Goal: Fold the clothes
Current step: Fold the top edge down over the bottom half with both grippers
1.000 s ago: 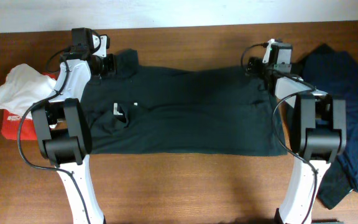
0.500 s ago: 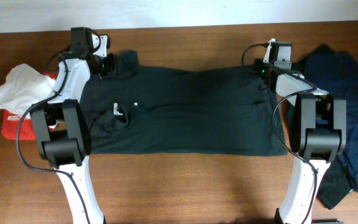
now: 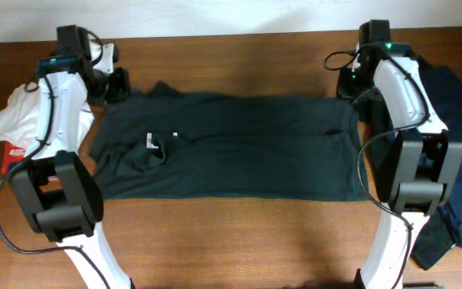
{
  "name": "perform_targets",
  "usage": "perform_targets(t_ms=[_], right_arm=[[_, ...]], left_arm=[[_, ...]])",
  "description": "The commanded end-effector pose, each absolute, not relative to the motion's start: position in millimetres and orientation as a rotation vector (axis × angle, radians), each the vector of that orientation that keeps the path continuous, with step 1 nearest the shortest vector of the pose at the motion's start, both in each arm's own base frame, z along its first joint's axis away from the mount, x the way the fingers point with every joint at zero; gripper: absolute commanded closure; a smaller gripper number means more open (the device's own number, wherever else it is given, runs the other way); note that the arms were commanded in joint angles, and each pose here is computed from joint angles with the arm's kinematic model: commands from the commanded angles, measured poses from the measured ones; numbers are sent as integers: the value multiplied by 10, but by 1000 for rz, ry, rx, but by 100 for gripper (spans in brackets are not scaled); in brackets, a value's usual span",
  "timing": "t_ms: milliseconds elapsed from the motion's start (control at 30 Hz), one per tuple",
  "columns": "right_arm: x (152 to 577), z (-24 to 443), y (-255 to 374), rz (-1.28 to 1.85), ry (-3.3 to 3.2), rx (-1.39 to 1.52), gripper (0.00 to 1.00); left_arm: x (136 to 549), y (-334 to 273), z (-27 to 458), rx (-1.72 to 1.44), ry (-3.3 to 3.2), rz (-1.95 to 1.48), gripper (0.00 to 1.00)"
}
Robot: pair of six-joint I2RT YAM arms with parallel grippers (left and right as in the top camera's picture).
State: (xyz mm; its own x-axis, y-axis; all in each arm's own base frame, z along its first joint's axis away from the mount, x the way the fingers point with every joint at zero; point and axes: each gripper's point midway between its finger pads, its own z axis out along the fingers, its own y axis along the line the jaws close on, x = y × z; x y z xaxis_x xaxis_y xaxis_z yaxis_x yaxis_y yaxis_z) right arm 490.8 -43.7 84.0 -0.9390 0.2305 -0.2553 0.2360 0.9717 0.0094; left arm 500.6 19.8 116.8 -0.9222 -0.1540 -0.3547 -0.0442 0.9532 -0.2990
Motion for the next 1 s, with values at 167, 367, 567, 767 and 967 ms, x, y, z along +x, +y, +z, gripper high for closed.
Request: perform_targets(t_ms=[167,367,567,767,967], right_arm=[[4500,1200,-582,-161,2963,381,96],[4214,1197,-613,-168,3069,408,96],[3923,1200,-599,-143,3187,435,96],[3645,1222,-559,-153,3304,438,96],[3421,1071,-530,-159,3408,431,96]], left_arm=[[4550,286,1520,-175,2783,-487,100],[4144,360,1617,-231,2886,-516,100],[3680,459,1604,-314,3045,-544,100],[3474,465,1592,-326,3138,-513,100],[3297,657,1497,-436,3233,-311,99]])
